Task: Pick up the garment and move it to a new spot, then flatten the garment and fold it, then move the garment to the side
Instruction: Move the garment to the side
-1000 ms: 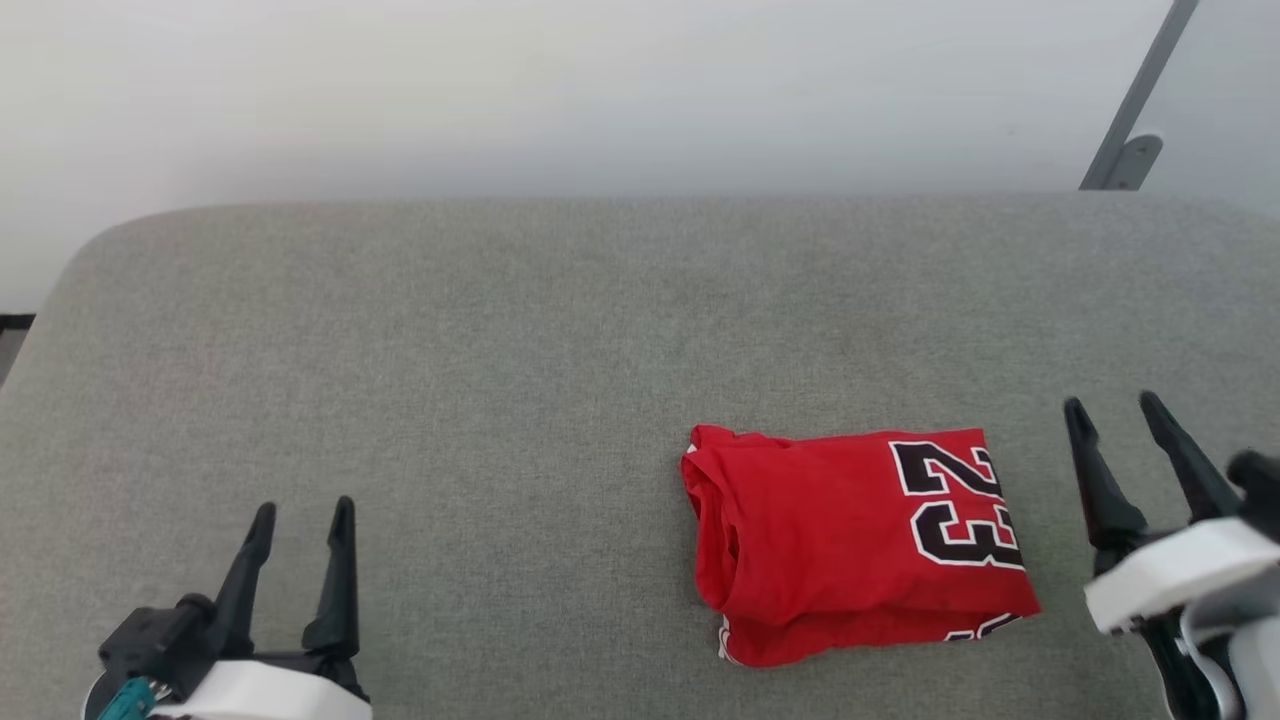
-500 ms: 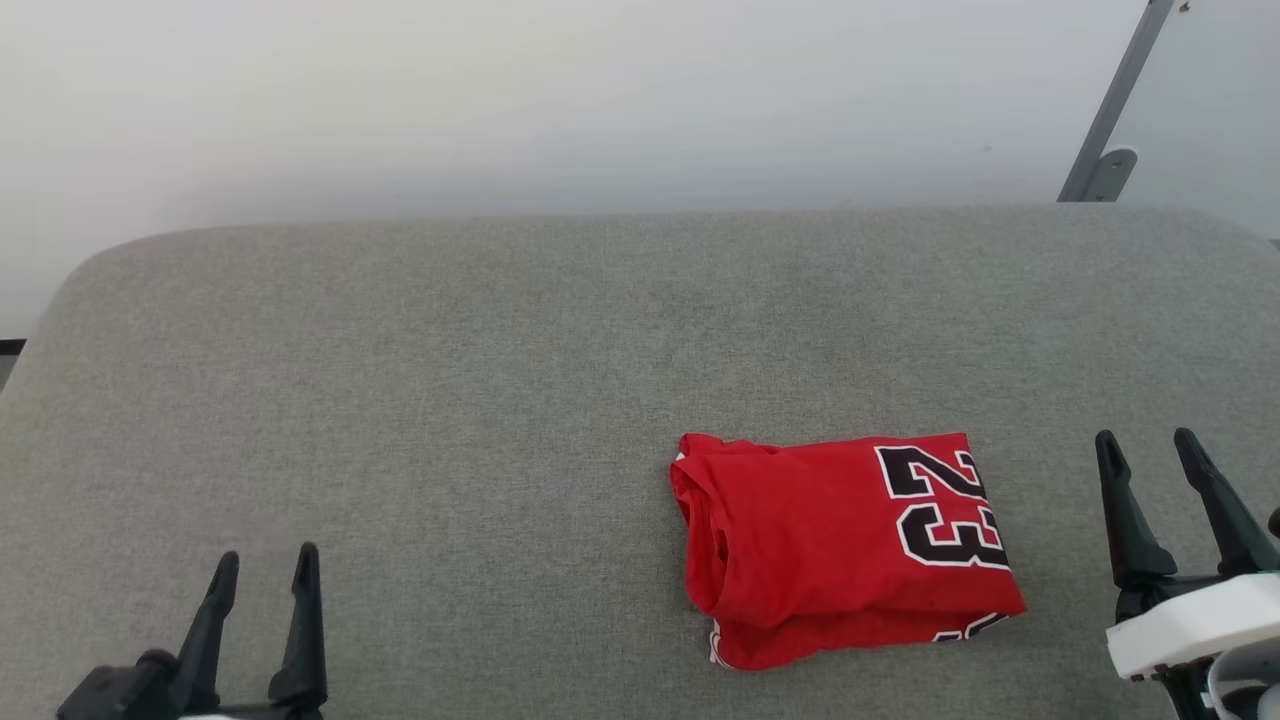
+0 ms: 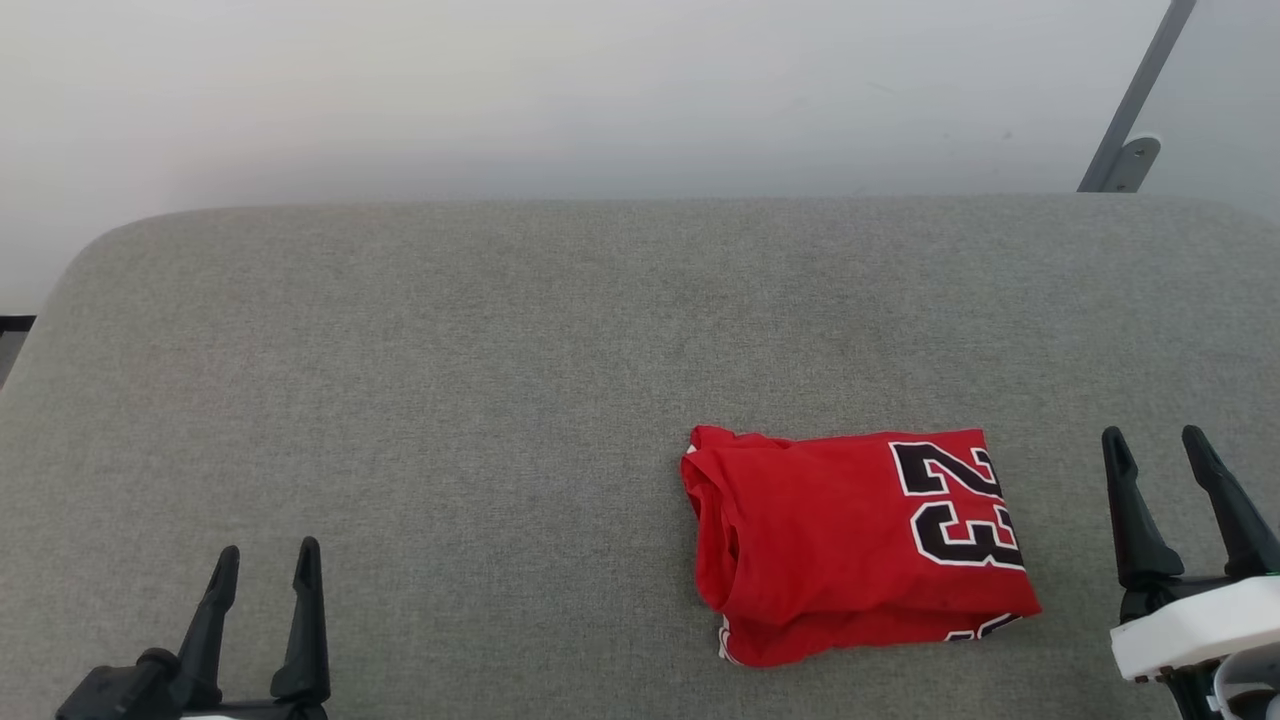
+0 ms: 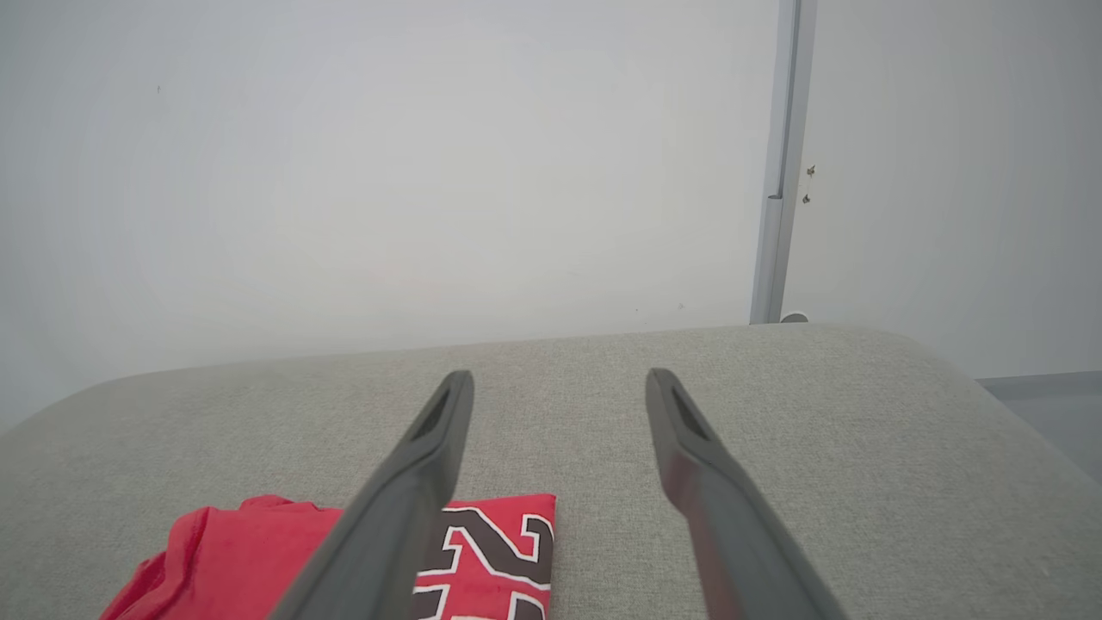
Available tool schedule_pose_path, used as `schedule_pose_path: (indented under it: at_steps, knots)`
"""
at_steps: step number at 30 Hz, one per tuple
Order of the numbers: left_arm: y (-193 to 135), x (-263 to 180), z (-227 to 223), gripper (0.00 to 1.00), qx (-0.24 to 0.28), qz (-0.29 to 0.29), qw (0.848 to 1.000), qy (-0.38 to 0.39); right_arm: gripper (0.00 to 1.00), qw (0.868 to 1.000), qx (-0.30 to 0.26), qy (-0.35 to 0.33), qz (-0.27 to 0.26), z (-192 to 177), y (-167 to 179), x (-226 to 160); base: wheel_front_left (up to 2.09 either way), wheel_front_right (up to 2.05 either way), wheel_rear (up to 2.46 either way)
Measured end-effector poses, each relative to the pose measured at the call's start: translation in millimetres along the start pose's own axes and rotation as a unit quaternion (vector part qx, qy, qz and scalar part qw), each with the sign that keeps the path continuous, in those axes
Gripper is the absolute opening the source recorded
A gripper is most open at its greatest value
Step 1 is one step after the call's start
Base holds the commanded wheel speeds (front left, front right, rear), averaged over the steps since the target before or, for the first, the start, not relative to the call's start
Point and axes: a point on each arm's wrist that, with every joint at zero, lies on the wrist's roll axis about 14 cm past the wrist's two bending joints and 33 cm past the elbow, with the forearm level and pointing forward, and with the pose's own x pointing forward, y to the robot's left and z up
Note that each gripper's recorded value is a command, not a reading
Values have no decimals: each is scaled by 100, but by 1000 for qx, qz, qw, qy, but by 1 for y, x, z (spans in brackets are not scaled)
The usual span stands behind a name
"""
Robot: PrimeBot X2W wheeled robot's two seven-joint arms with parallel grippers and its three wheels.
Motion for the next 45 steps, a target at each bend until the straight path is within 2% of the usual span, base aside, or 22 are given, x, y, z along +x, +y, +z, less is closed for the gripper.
schedule_pose_path:
  at_steps: [20, 28, 31, 35, 41, 45]
  knots:
    - [-2, 3, -3, 100, -1, -3, 1000, 4, 100, 1000, 1, 17, -1, -8, 1, 2, 0, 0, 0]
    - [-4, 10, -5, 100, -4, -3, 1000, 5, 100, 999, -1, 48, 12, -20, 7, 10, 0, 0, 0]
    - [-6, 15, -6, 100, -7, -4, 1000, 6, 100, 995, -11, 92, 25, -35, 12, 15, 0, 0, 0]
    - [-9, 23, -11, 100, -10, -8, 1000, 11, 100, 977, -44, 204, 36, -68, 6, 18, 0, 0, 0]
    - [-15, 37, -21, 100, -11, -19, 999, 24, 100, 913, -92, 393, 65, -111, -1, 11, 0, 0, 0]
    - [-17, 44, -27, 100, -11, -21, 999, 32, 100, 894, -92, 431, 80, -117, 4, 22, 0, 0, 0]
